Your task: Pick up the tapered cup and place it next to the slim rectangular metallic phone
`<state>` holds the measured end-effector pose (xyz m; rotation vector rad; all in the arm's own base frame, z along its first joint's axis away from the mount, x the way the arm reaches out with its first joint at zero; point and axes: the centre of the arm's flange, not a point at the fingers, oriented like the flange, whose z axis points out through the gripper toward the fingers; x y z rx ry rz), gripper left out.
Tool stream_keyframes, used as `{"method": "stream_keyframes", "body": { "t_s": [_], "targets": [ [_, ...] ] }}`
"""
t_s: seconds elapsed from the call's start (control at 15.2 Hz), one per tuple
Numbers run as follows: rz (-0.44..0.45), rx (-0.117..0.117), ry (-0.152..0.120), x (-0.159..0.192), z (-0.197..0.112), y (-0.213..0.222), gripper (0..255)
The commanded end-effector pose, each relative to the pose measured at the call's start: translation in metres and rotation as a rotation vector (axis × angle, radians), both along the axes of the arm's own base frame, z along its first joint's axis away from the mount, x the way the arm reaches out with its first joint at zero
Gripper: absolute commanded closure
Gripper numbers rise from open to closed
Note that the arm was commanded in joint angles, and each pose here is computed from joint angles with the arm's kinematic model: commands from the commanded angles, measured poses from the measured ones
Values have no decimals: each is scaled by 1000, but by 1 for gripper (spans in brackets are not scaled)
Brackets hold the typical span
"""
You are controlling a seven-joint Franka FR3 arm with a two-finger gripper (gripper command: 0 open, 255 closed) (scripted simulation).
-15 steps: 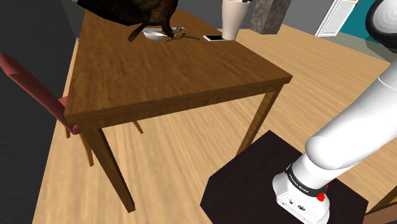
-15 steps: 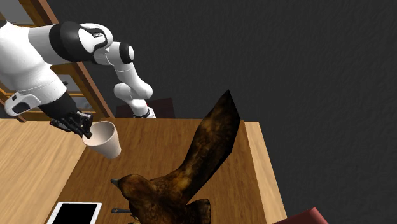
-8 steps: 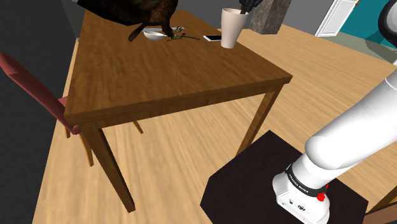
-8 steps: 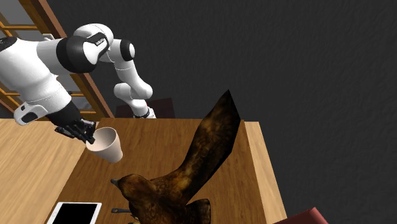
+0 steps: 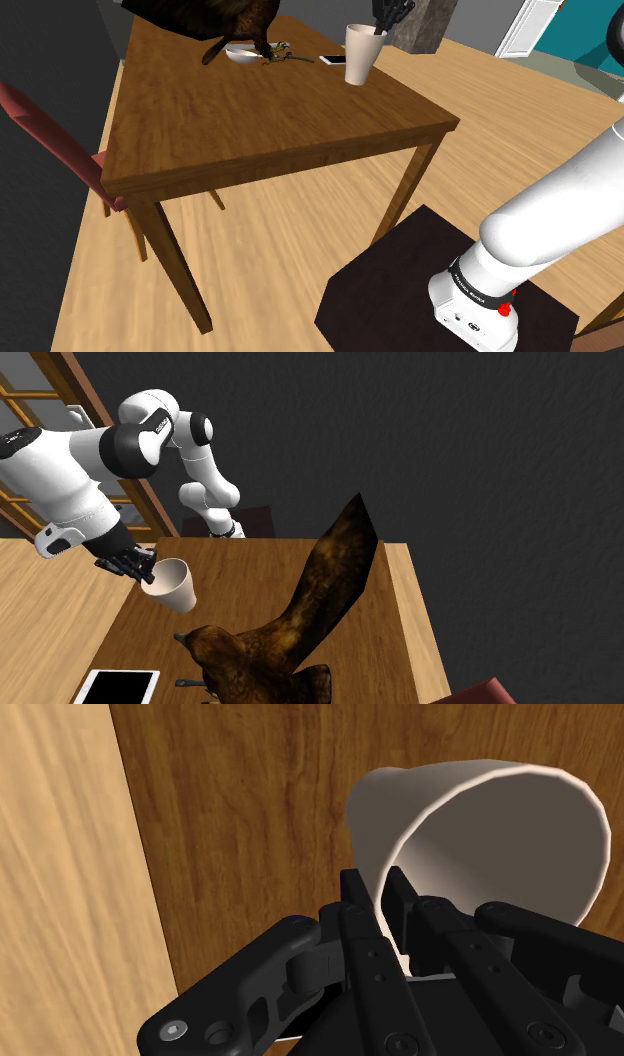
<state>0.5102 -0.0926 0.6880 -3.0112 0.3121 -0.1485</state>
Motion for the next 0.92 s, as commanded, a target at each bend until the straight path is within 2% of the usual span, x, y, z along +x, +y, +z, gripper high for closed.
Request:
{"method": "stream_keyframes", "body": {
  "t_s": [0.0,0.2,0.26,0.59,0.86],
  "targets": [
    [0,0,-1,0,0,0,255],
    [0,0,-1,0,0,0,255],
    [0,0,-1,0,0,0,0],
    [0,0,-1,0,0,0,0],
    [0,0,-1,-6,49,-5,0]
  ]
}}
